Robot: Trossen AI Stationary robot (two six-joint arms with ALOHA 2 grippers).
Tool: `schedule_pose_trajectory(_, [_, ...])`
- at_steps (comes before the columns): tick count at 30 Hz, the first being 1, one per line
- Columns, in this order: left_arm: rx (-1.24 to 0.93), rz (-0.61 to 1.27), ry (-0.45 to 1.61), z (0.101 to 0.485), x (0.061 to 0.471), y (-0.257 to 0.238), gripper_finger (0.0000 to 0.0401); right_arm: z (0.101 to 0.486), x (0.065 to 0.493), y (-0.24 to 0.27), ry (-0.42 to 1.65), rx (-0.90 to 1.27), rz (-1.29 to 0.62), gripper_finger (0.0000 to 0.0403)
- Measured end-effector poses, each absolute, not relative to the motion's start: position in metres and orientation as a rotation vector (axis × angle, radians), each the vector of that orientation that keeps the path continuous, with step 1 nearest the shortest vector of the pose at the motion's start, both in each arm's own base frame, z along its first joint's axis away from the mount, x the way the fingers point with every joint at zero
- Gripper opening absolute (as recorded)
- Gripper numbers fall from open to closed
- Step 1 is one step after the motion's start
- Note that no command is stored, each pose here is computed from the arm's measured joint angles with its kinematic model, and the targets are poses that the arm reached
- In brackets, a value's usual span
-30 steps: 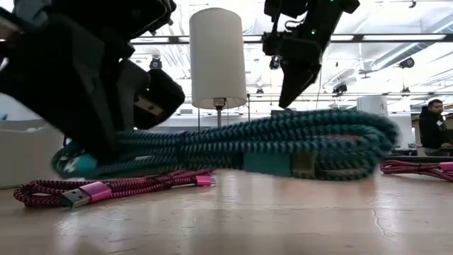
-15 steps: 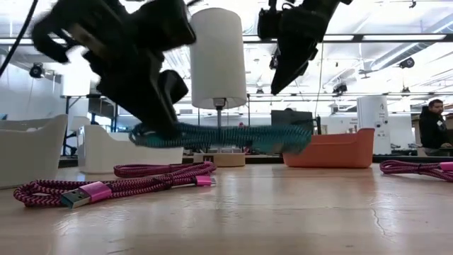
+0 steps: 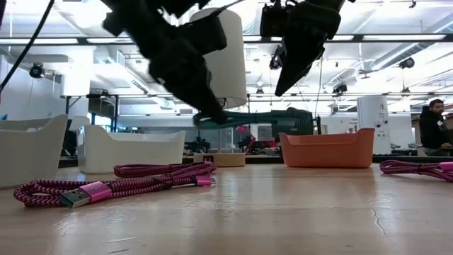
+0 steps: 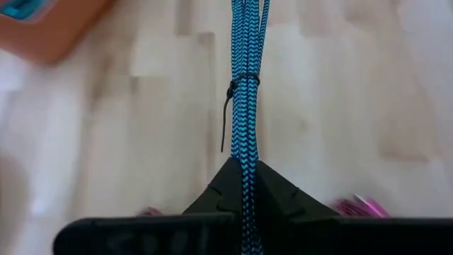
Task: Pick & Place USB Port
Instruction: Put the blue and black charger cable into the orange bin
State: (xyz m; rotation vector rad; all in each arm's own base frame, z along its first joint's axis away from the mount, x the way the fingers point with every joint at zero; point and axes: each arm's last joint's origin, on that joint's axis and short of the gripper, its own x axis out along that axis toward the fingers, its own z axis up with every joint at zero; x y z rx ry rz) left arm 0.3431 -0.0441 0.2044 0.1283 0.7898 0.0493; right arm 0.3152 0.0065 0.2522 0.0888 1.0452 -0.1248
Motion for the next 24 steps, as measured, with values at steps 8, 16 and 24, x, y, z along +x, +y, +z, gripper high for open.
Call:
schedule_pose_trajectory(8, [0.171,0.107,0.721,0.229,0.357,-0.016,0.0016,0.246,0.316,0.006,1.023,0.088,-0.122,0.0176])
schedule_pose_trajectory(16, [0.19,0.122,0.695,0.239,0.362,-0.008,0.0016,0.24,0.315,0.006,1.029,0.085,-0.126,0.0176])
schedule_pose_trajectory(24, [0.198,0.119,0.69,0.239,0.362,-0.008,0.0016,0.235,0.313,0.006,1.045,0.091,-0.132,0.0161])
